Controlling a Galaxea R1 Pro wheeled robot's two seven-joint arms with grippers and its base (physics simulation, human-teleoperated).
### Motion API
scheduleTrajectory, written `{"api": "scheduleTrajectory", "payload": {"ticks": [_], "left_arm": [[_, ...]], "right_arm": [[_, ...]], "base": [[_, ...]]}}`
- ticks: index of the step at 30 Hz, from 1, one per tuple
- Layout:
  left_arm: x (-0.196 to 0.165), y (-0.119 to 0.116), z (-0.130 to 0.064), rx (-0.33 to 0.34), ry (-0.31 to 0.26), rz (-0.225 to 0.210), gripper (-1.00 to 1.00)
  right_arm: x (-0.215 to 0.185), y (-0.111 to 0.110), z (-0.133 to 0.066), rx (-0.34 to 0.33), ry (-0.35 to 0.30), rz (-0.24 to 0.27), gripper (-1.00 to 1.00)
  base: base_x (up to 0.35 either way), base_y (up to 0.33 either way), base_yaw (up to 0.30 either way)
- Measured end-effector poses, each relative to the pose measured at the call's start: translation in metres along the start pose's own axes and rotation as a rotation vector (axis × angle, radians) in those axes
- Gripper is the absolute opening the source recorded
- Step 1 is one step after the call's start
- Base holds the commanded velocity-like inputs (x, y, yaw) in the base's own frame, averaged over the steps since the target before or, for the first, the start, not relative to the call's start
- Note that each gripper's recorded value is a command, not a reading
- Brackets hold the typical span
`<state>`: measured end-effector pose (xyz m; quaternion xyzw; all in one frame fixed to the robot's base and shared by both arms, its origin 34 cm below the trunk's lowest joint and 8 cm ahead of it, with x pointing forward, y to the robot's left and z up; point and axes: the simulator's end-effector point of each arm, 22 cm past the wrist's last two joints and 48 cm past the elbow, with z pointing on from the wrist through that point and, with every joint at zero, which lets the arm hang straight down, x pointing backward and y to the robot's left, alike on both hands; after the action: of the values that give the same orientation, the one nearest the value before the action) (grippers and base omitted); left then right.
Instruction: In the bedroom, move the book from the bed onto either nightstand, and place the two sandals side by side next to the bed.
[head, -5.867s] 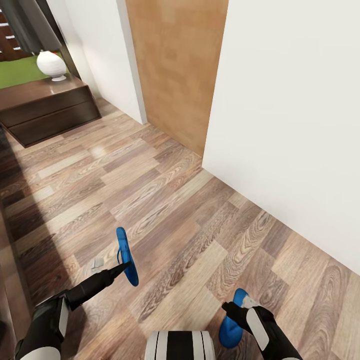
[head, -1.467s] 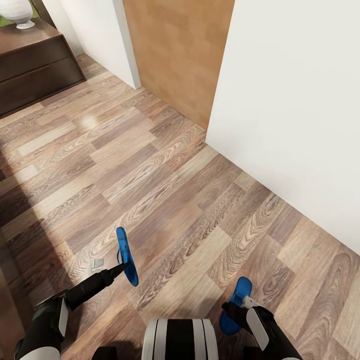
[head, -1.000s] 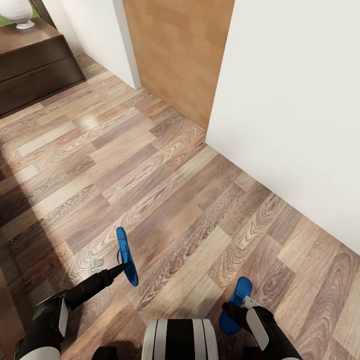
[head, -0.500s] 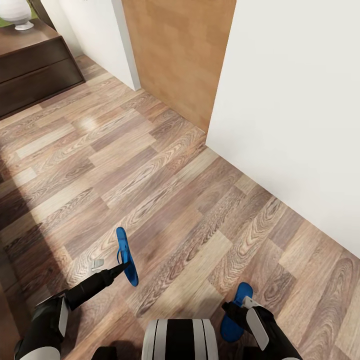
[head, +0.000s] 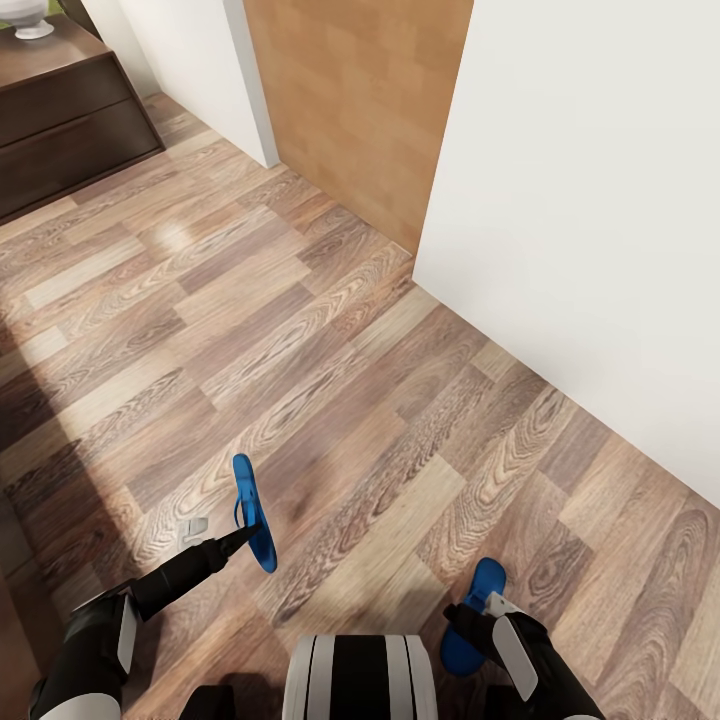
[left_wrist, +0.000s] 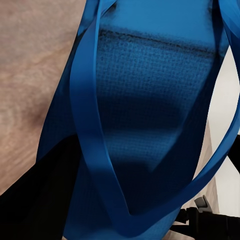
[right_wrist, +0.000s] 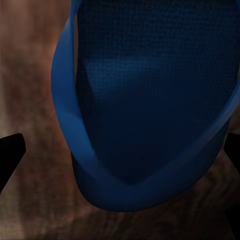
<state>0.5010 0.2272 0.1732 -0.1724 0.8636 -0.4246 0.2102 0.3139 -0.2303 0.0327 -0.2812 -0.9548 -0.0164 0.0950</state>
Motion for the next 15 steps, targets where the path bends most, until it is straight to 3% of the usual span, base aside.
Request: {"api": "scheduleTrajectory", "payload": {"ticks": [8,9,15], "left_arm": [[0.0000,0.0000,0.0000,0.000,0.000,0.000,-1.00],[0.0000,0.0000,0.0000,0.000,0.000,0.000,-1.00],[0.0000,0.0000,0.0000,0.000,0.000,0.000,-1.00]], "right_arm": [[-0.0003,0.0003,-0.0001,-0.001,-0.001,0.000,1.00],[-0.0002,0.0003,-0.0001,-0.001,-0.001,0.000,-1.00],[-0.0008,-0.0011,-0.0002,0.002,-0.001,-0.005,-1.00]], "base": [[0.000,0.000,0.000],[0.000,0.000,0.000],[0.000,0.000,0.000]]}}
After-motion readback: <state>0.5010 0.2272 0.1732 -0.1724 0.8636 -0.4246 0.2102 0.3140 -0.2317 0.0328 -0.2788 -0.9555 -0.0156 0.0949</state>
